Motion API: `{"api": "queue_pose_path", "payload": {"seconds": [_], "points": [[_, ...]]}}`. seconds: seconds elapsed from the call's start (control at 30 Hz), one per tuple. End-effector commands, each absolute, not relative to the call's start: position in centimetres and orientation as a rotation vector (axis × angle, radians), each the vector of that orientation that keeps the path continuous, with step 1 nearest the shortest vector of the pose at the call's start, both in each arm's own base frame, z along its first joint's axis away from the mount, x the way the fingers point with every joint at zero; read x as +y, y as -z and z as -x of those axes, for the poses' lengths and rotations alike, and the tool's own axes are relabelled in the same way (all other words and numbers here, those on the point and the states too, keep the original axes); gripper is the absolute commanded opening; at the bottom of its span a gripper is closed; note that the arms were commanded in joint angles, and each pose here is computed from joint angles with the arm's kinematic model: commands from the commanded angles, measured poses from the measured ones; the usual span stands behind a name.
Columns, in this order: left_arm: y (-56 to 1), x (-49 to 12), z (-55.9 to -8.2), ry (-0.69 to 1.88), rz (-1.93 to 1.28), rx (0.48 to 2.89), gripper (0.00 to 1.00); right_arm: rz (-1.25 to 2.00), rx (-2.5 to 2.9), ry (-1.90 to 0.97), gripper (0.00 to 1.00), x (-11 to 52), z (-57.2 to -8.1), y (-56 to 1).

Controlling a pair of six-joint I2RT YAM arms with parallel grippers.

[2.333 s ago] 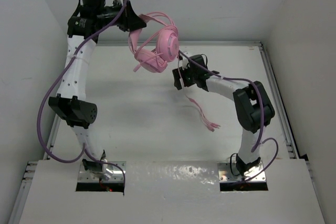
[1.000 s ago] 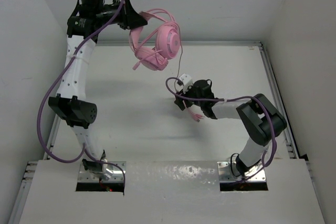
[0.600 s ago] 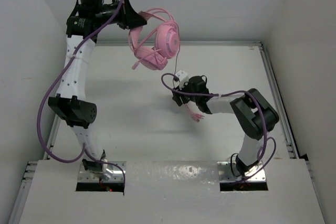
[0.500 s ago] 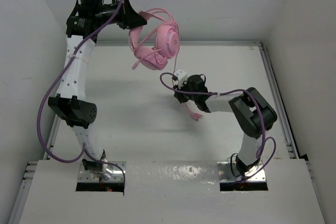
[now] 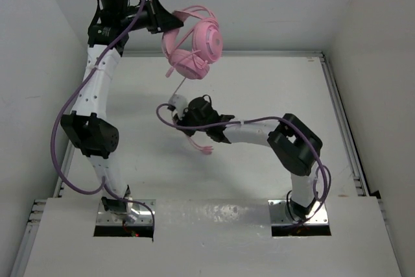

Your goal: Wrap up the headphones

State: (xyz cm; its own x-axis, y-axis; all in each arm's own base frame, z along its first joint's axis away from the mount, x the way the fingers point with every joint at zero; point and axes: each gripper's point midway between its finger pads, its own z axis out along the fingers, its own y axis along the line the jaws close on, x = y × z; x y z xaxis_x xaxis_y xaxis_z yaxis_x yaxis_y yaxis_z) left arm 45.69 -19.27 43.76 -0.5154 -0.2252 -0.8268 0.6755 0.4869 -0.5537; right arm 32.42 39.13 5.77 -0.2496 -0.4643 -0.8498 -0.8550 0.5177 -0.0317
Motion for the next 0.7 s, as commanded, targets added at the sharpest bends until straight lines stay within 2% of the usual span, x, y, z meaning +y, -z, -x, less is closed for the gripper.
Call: {"api": "queue_pose_path", "payload": {"seconds": [0.0,0.1,0.27,0.4,0.53,0.67], "points": [[-46.1,-18.9,-46.3,1.297,-0.247,1.724,0.00,1.143,1.897,-0.664,0.00,43.5,-29.4,-7.3],[-44.0,-17.8,-47.8,1.167,-0.204,1.767,0.00,1.117,1.860,-0.733,0.00,46.4,-28.7,-11.2],[-41.0,-14.4,-50.1,0.801,-0.188,1.834,0.00,1.092,1.868,-0.768,0.00,47.2,-27.7,-15.8],[-36.4,-12.9,-50.8,0.681,-0.160,1.938,0.00,1.036,1.897,-0.764,0.00,47.7,-27.7,-20.3],[-32.6,-11.9,-51.2,0.554,-0.176,2.010,0.00,0.992,2.002,-0.758,0.00,47.1,-27.4,-21.9],[-28.4,-9.9,-51.6,0.357,-0.223,2.087,0.00,1.002,2.034,-0.887,0.00,48.4,-25.9,-24.9]]}}
